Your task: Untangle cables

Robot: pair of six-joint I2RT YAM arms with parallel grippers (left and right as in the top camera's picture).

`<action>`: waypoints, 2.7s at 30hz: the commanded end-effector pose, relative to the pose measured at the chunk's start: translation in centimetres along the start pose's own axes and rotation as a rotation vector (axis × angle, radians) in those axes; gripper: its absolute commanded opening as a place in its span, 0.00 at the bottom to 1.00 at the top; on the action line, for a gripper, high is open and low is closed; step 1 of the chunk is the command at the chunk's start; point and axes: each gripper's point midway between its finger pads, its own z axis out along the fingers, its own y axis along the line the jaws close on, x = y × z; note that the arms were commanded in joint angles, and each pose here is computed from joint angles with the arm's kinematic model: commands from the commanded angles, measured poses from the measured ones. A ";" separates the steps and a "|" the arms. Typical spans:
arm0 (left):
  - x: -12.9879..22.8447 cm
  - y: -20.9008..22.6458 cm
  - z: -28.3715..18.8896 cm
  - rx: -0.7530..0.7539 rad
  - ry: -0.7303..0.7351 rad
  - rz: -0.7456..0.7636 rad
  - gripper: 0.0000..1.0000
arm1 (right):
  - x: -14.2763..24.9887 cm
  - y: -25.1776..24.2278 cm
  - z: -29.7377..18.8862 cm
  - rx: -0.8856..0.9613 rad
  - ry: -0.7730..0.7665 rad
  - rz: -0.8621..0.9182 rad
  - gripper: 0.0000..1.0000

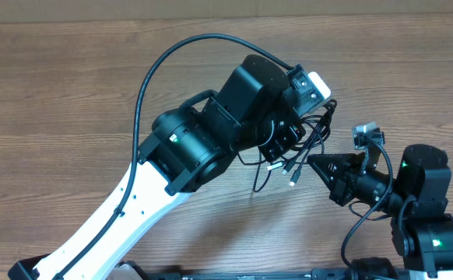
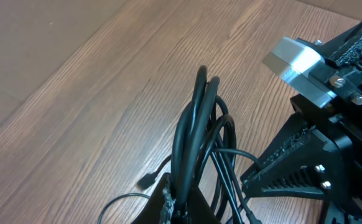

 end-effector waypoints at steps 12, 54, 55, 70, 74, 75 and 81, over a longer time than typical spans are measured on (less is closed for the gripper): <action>-0.2 6.0 -1.2 -0.343 -0.049 -0.338 0.04 | -0.5 -5.3 -1.4 0.327 -0.081 0.253 0.04; -1.3 -2.0 -0.4 0.124 -0.058 0.078 0.04 | 0.7 -5.0 -1.3 0.314 -0.006 0.121 1.00; -1.3 -2.2 -0.4 0.132 -0.060 0.077 0.04 | 0.7 -5.1 -1.3 0.321 -0.008 0.121 1.00; -0.7 -1.8 -0.3 0.113 -0.035 0.075 0.04 | 0.9 -9.3 -3.4 0.583 -0.092 0.337 0.71; -0.7 -1.8 -0.3 0.113 -0.034 0.074 0.04 | 1.1 -9.4 -3.4 0.589 -0.095 0.363 0.75; -0.7 -1.8 -0.3 0.113 -0.034 0.074 0.04 | 1.1 -9.4 -3.5 0.593 -0.096 0.363 0.76; -0.7 -1.8 -0.3 0.113 -0.034 0.071 0.04 | 2.4 -11.5 -5.2 0.750 -0.131 0.499 0.81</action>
